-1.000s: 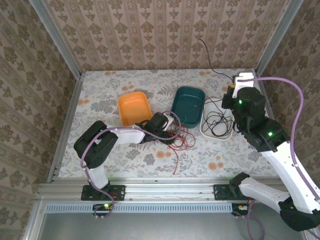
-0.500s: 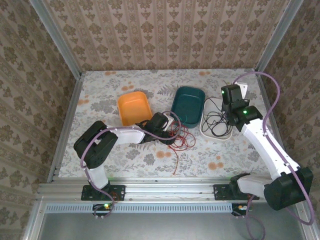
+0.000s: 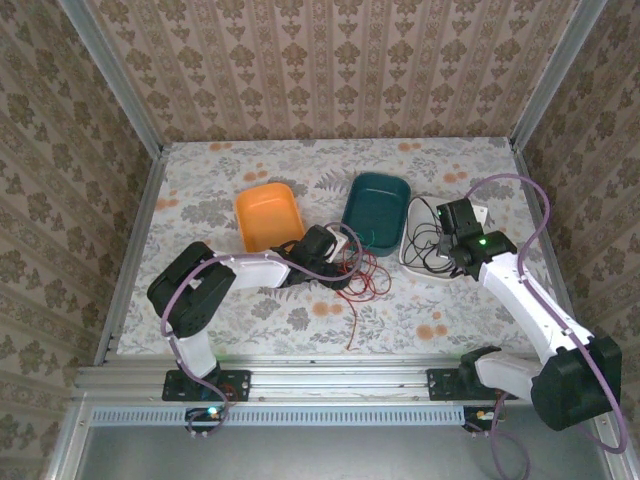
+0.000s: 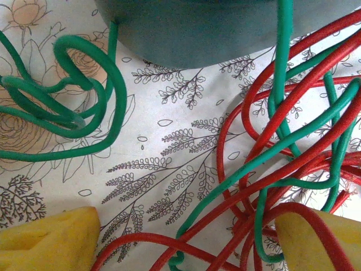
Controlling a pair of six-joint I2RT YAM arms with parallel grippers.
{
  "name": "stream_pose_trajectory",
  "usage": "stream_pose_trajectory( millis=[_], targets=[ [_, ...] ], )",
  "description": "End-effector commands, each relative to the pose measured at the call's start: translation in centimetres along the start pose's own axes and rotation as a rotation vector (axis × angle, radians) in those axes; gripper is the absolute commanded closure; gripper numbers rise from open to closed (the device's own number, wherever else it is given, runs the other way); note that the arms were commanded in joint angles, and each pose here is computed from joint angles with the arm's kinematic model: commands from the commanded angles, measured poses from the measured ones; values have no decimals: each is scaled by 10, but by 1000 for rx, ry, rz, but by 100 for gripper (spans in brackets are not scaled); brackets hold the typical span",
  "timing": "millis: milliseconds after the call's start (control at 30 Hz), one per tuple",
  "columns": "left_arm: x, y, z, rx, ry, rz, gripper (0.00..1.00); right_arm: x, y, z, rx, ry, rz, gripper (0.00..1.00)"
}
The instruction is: Untangle the cables
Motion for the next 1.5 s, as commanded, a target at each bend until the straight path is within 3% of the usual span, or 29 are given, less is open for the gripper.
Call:
stream_pose_trajectory(
  millis=[0, 400, 567, 833, 1000, 1067, 1333, 1467],
  targets=[
    [0, -2, -17, -6, 55, -1, 17, -1, -6, -11, 1, 62, -17, 100],
    [1, -3, -16, -2, 56, -7, 17, 29, -7, 1, 61, 57, -141, 100],
    [-1, -2, -17, -3, 58, 0, 17, 51, -8, 6, 81, 53, -264, 100],
    [-3, -2, -15, -1, 54, 3, 17, 89, 6, -12, 56, 157, -315, 100],
    [-7, -1, -12, 7, 47, 7, 17, 88, 10, -7, 54, 151, -298, 99],
    [-8, -1, -11, 10, 42, 8, 16, 79, 10, 1, 69, 122, -274, 92],
    [-8, -1, -3, 10, 22, 1, 16, 41, 7, 23, 122, 41, -172, 44],
    [-8, -1, -2, 2, 15, 0, 16, 36, 2, 15, 132, 70, -175, 40]
  ],
)
Point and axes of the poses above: each hand's point on the last joint's axis, 136 mm out from that joint toward the fingers, its own x axis out along the fingers, its own y axis along the line the jaws close on, z = x × y, the point moved 3 cm from there along -x, back along the fingers, and after that the axes turned 8 degrees about x, right-handed, at the moved point
